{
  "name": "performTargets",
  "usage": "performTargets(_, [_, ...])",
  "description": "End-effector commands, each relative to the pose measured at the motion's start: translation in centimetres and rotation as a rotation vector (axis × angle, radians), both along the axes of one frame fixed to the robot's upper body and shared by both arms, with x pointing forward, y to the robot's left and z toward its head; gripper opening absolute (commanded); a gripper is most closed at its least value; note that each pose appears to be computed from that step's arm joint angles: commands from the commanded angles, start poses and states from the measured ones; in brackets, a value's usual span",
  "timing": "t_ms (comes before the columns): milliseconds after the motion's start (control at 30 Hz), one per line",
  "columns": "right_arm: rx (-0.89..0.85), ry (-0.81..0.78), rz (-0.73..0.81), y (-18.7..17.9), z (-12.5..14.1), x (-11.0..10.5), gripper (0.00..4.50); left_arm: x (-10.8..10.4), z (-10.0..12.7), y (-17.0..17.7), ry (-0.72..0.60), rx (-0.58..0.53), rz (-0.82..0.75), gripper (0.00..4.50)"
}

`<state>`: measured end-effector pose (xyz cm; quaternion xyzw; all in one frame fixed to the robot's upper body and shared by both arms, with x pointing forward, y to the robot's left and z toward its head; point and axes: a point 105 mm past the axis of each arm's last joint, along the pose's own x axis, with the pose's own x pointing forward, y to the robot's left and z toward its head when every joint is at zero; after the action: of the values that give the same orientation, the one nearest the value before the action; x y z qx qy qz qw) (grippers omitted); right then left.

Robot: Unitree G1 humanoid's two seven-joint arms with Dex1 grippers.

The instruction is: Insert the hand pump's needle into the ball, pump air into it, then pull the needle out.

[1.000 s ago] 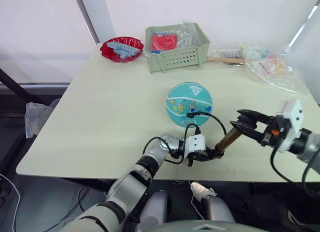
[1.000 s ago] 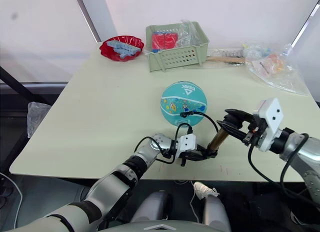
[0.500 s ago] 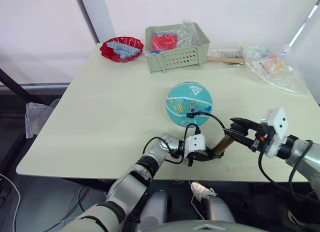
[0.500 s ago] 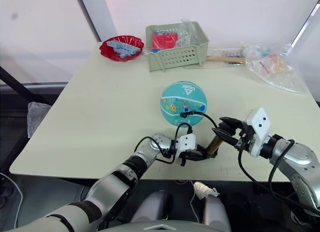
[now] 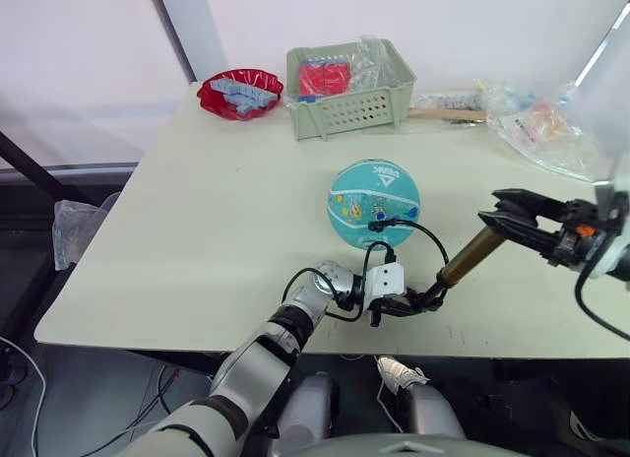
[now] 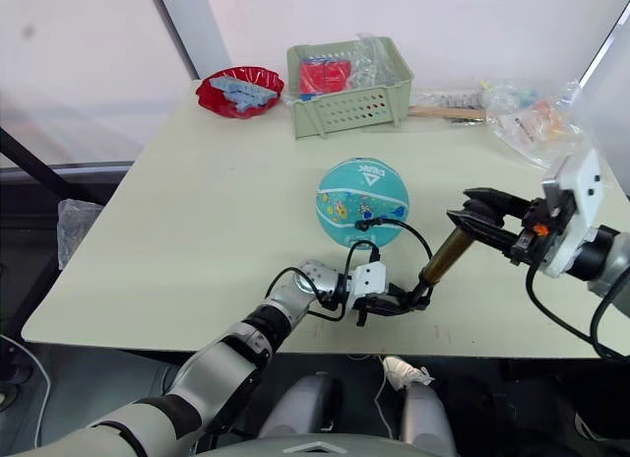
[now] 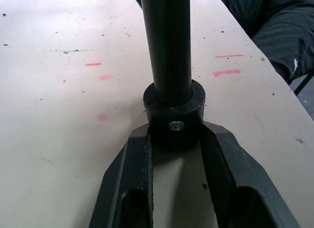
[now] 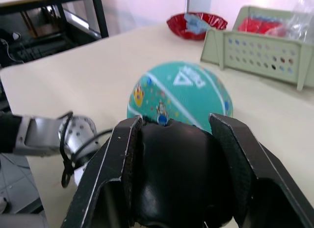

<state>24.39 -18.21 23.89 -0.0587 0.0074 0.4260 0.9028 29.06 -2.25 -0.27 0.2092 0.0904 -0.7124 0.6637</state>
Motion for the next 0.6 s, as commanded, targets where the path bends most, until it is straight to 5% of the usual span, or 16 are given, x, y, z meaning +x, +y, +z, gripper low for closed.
performTargets(33, [0.007, -0.139, -0.025, -1.0, 3.8, -0.7, 1.83, -1.7, -4.3, 2.6, 0.108, 0.162, 0.021, 1.01])
performTargets(333, [0.013, -0.19, -0.022, -1.7, 7.1, -1.3, 1.83, -1.7, -4.3, 2.5, 0.107, 0.163, 0.019, 1.01])
performTargets(600, [-0.043, -0.073, -0.013, -1.3, 3.8, -0.9, 1.83, -1.7, -4.2, 2.2, 0.104, 0.158, 0.018, 1.01])
